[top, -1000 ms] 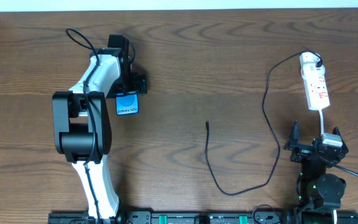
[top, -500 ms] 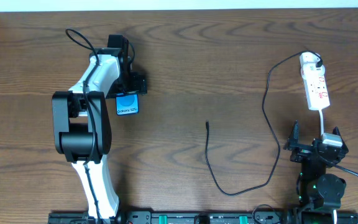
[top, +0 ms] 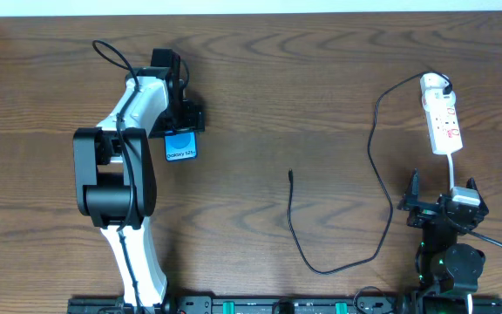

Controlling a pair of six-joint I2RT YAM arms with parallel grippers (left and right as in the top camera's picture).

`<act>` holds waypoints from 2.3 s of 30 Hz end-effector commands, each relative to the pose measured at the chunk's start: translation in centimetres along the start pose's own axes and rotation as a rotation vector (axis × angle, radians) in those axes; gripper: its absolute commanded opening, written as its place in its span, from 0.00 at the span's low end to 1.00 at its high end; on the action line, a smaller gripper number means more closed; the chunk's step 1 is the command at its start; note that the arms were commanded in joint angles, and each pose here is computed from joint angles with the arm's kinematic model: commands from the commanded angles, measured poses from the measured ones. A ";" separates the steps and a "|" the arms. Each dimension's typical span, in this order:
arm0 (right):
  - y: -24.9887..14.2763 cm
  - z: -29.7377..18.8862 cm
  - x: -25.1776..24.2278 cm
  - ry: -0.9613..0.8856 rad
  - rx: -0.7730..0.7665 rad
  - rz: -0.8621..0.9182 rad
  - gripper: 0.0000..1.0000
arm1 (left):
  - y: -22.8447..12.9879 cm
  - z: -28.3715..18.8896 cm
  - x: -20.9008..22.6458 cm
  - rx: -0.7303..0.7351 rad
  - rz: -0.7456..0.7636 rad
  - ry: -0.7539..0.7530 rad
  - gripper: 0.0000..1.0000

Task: Plug charger to phone and switch on socket
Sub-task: 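Close the left gripper on the phone's long sides, then lift the phone with the left gripper and tilt it upright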

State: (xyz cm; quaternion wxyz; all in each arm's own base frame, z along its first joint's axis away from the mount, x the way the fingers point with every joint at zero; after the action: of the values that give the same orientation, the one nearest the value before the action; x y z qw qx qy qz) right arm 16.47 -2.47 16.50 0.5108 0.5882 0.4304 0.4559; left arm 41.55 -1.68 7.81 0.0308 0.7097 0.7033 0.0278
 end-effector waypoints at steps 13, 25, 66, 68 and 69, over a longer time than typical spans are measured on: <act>0.0 0.0 0.0 -0.009 -0.002 -0.008 0.99 | -0.9 2.3 0.0 0.069 0.006 -0.003 0.84; 0.0 0.0 0.0 -0.009 -0.002 -0.008 0.99 | -0.9 2.3 0.0 0.073 0.006 -0.003 0.81; 0.0 0.0 -0.1 -0.009 -0.003 -0.008 0.99 | 0.9 0.6 -0.1 0.013 0.006 -0.004 0.08; 0.0 0.0 0.0 -0.009 -0.002 -0.008 0.99 | 1.1 0.1 -0.1 0.004 0.006 -0.004 0.08; 0.0 0.0 0.0 -0.009 -0.002 -0.008 0.99 | 1.2 -0.2 -0.1 -0.003 0.006 -0.004 0.07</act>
State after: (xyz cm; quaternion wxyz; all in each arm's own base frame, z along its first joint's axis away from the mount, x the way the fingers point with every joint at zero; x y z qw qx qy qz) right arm 16.47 -2.47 16.50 0.5108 0.5882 0.4304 0.4559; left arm 42.00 -1.72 8.04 0.0279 0.7101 0.7030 0.0264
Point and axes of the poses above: each gripper's point midway between its finger pads, its own z axis out along the fingers, its own x axis along the line the jaws close on, y = z × x, the point moved 8 cm from there along -z, back along the fingers, and after that the axes turned 8 degrees about z, right-handed, at the moved point
